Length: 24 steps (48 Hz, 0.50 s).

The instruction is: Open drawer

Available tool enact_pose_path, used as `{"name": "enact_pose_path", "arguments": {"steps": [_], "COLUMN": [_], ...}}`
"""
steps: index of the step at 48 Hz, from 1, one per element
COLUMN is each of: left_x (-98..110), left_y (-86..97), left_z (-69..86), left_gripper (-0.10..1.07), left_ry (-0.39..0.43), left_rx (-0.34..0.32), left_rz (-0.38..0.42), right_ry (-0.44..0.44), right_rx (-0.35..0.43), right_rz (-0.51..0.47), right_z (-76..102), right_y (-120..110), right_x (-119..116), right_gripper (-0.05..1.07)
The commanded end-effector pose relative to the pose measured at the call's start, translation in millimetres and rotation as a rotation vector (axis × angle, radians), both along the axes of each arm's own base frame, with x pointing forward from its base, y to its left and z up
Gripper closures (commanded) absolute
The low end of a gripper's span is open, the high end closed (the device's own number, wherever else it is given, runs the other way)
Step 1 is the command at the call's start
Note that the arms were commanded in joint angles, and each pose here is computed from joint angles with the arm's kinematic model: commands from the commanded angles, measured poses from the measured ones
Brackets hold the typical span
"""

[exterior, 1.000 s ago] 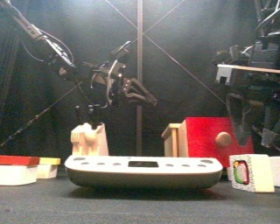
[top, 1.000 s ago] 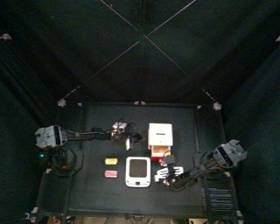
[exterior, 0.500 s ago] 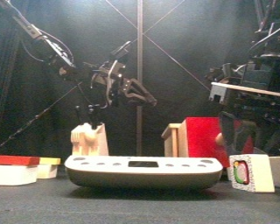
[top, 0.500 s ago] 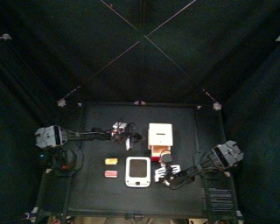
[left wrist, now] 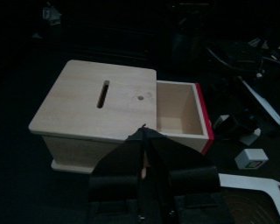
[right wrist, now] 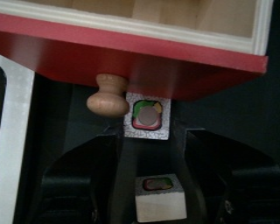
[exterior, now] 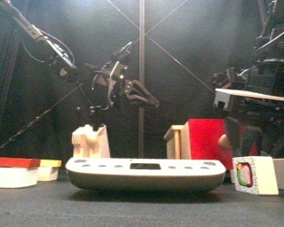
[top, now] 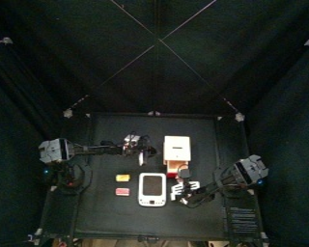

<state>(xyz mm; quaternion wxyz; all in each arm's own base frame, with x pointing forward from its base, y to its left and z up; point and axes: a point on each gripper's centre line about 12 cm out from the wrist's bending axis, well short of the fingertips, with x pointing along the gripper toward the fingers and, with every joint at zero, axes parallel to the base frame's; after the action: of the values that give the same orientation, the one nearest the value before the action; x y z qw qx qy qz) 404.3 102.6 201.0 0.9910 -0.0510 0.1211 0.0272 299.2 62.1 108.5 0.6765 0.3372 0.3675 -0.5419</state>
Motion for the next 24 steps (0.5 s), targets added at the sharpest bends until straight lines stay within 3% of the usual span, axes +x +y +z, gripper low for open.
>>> {"name": "enact_pose_path", "arguments": {"steps": [1,24], "left_x": [1.6,1.7], "left_y": [1.7,2.4], "left_z": [6.7,5.5], "left_gripper": [0.49,0.49], "left_ry": [-0.020,-0.018], "left_rx": [0.006,0.005], "left_rz": [0.002,0.003], "right_ry": [-0.021,-0.024], "right_rx": [0.007,0.053], "right_rz": [-0.008,-0.017], "right_z": [7.1,-5.9], "right_y": [-1.1,-6.5], "right_x": [1.5,0.1], "right_gripper": [0.18,0.20]}}
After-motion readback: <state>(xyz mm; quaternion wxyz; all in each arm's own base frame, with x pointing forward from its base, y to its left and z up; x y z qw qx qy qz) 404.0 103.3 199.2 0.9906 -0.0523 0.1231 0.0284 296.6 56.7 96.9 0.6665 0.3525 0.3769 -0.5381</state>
